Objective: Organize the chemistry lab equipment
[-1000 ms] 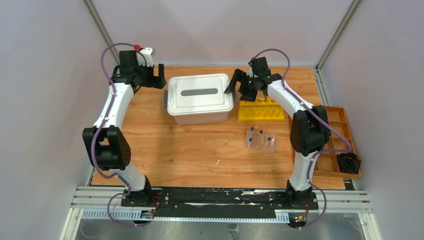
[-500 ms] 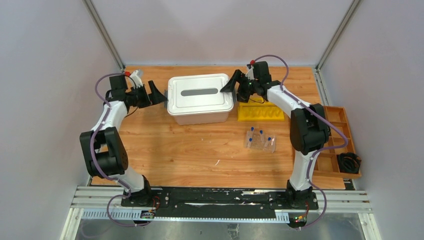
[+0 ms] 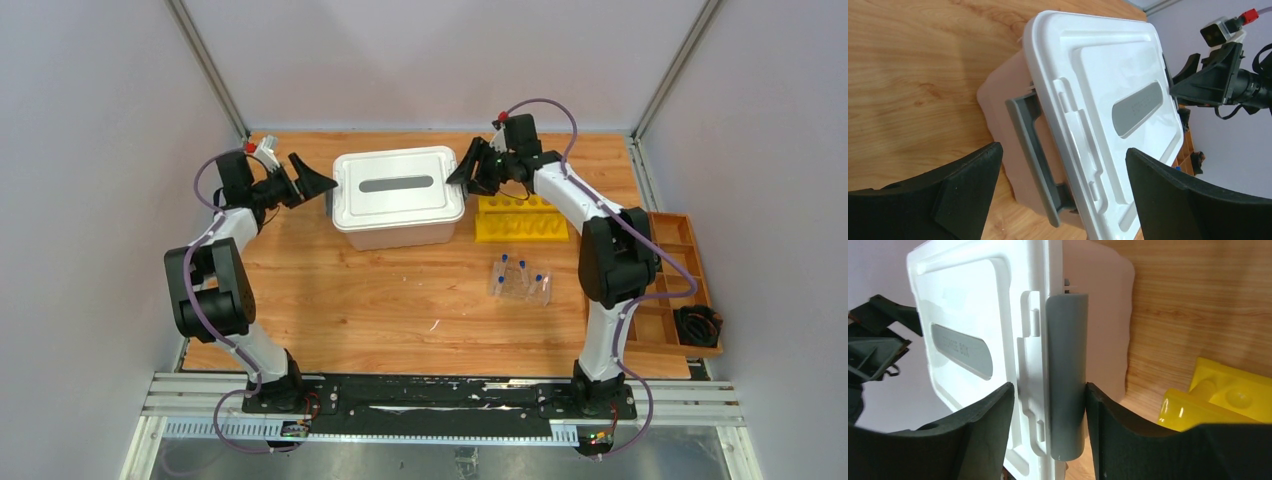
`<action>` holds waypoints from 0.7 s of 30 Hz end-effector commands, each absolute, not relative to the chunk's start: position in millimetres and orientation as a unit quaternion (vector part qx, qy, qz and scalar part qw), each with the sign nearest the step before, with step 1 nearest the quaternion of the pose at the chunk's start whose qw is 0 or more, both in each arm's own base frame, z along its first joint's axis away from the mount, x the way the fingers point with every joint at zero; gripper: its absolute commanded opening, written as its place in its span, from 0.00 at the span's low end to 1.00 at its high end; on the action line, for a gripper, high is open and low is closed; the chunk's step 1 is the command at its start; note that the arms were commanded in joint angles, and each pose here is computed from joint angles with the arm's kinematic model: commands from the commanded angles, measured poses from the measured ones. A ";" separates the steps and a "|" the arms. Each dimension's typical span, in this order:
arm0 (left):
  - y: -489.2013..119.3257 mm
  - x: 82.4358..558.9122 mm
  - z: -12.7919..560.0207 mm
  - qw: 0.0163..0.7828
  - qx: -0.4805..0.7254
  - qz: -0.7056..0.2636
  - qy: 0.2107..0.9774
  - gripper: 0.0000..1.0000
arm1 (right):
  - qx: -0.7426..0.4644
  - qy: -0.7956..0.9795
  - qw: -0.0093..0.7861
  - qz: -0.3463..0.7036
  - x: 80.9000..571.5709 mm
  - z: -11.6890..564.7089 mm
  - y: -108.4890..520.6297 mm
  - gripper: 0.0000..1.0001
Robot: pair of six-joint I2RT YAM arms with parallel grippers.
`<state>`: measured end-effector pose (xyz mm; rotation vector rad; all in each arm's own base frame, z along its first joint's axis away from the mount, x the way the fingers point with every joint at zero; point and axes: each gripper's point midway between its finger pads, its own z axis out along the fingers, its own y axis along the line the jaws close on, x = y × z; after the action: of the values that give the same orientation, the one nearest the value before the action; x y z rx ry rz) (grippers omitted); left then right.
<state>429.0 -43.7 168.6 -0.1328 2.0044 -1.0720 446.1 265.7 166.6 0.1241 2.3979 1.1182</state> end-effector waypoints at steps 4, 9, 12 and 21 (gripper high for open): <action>-65.2 426.1 166.9 0.428 -0.003 -0.435 0.792 1.00 | 0.002 0.915 0.264 0.306 441.6 162.8 266.3 0.56; -67.1 425.3 159.0 0.430 0.005 -0.425 0.796 1.00 | -0.016 0.932 0.275 0.237 438.2 156.6 260.0 0.56; -69.6 423.3 153.4 0.427 0.009 -0.423 0.799 1.00 | -0.030 0.938 0.275 0.208 435.4 153.6 261.7 0.55; -90.1 420.4 154.5 0.434 0.040 -0.409 0.801 1.00 | -0.071 0.943 0.295 0.134 433.5 156.1 274.9 0.43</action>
<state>418.8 -81.8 146.6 0.0179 2.0352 -1.0548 444.1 270.6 170.3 -0.0985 2.4661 0.5087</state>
